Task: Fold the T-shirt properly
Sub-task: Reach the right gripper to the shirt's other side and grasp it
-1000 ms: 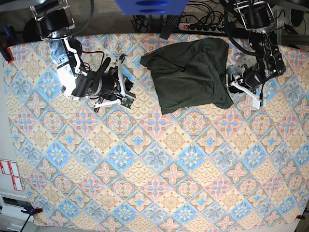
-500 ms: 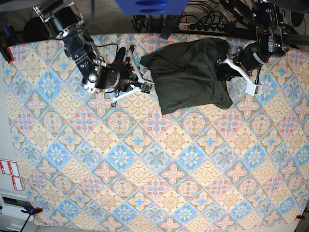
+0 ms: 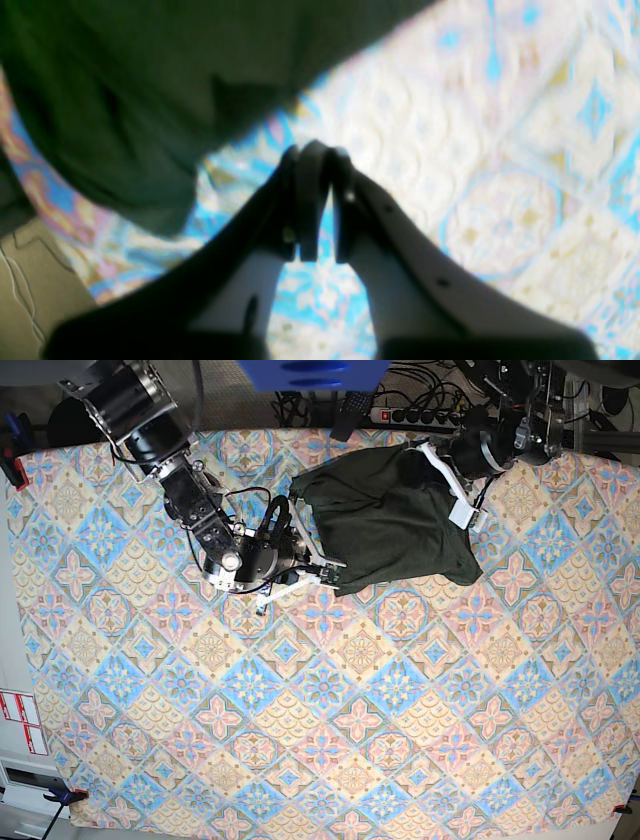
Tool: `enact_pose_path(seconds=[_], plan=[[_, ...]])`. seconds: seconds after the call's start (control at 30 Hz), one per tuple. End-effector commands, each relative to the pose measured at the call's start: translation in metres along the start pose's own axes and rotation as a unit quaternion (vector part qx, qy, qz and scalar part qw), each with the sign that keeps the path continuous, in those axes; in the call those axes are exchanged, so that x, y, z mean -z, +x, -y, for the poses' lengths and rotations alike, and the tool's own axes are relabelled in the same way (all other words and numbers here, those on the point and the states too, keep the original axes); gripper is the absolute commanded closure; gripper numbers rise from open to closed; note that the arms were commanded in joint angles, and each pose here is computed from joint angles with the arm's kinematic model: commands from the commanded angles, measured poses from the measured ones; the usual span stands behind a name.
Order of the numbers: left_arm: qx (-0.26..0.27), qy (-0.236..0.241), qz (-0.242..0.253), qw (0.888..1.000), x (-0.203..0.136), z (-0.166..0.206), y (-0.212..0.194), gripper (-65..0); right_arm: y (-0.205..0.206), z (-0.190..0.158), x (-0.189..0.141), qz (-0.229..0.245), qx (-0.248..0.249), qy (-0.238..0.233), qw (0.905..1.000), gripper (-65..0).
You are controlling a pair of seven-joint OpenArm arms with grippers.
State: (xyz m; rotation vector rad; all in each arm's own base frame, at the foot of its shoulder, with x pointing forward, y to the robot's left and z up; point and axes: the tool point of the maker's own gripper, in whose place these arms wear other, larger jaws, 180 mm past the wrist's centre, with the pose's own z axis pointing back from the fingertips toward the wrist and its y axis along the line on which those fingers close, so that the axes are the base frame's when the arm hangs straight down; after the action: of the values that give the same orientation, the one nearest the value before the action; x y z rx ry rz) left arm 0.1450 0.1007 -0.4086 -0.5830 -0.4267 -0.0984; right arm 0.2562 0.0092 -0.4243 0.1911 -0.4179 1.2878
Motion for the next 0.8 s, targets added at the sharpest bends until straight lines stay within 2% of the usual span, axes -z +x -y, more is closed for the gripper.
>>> enact_pose_path(seconds=[0.0, 0.1, 0.3, 0.4, 0.53, 0.67, 0.77], plan=[[0.027, 0.003, -0.005, 1.0, 0.004, 0.007, -0.001, 0.0, 0.018, 0.014, -0.008, 0.024, -0.007, -0.015, 0.9996, -3.5], [0.05, 0.018, -0.002, 0.999, 0.015, 0.012, -0.005, 0.0, 0.033, 0.015, -0.006, 0.034, -0.017, -0.013, 0.9992, -3.5], [0.097, 0.046, -0.046, 0.993, 0.035, 0.01, -0.024, 0.0, 0.067, 0.005, 0.0, 0.066, -0.041, 0.003, 0.997, -3.5], [0.098, 0.056, -0.074, 0.991, 0.045, 0.001, -0.038, 0.0, 0.077, 0.006, 0.005, 0.067, -0.041, 0.009, 0.9969, -3.5], [0.104, 0.072, -0.088, 0.988, 0.046, -0.011, -0.044, 0.0, 0.079, 0.011, 0.012, 0.057, -0.042, 0.015, 0.9974, -3.5], [0.117, 0.087, -0.093, 0.985, 0.044, -0.017, -0.044, 0.0, 0.097, 0.018, 0.017, 0.083, -0.035, 0.019, 0.9958, -3.5], [0.135, 0.106, -0.103, 0.98, 0.04, -0.027, -0.046, 0.0, 0.108, 0.009, 0.025, 0.098, -0.024, 0.037, 0.9942, -3.5]])
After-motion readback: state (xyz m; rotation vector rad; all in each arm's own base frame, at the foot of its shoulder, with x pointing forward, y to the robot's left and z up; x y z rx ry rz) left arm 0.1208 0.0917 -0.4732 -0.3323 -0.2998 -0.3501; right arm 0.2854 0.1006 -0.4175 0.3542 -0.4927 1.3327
